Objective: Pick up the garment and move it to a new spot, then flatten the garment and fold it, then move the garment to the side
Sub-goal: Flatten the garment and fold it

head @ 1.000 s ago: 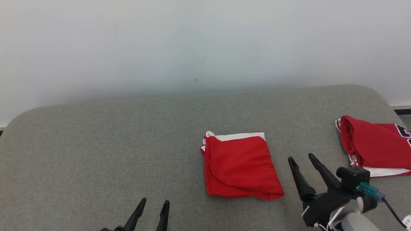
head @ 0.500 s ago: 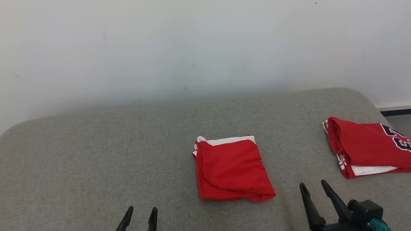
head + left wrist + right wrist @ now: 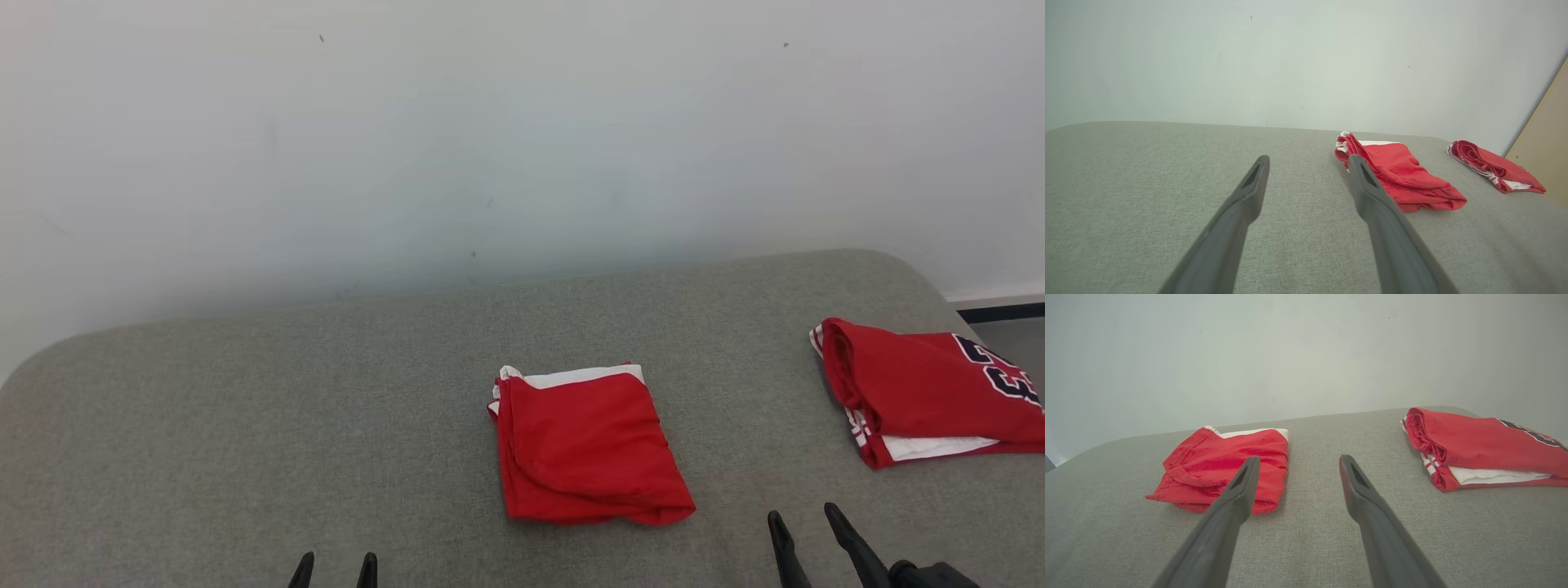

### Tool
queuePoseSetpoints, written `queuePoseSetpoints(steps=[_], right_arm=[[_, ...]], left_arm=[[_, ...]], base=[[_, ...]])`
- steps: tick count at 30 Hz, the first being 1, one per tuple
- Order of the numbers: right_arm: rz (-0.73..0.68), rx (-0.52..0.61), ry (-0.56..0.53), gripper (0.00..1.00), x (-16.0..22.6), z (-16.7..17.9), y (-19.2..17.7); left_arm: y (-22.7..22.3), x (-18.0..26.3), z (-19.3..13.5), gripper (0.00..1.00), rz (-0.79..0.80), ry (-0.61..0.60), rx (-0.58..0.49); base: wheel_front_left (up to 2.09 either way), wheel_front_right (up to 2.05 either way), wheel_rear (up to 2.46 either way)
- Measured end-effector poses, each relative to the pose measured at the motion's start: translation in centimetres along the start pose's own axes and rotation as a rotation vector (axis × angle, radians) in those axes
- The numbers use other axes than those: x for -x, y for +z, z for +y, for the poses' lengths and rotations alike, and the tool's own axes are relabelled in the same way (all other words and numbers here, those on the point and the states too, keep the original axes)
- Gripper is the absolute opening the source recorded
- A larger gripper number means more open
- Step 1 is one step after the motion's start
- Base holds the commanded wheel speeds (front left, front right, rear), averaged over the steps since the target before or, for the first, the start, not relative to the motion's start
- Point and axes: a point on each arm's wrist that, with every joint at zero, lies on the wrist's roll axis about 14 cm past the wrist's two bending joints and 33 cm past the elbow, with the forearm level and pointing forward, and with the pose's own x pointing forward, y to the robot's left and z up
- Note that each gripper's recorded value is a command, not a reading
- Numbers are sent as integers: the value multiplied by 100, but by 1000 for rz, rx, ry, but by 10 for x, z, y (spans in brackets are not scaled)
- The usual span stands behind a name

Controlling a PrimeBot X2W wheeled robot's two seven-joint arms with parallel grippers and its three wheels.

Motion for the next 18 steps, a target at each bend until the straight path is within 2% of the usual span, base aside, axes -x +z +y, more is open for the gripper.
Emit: queuePoseSetpoints(steps=[18], right_arm=[[8, 26, 59, 100, 1, 17, -2]], left_arm=[[1, 16, 25, 100, -10, 73, -44]], base=[[0, 0, 0]])
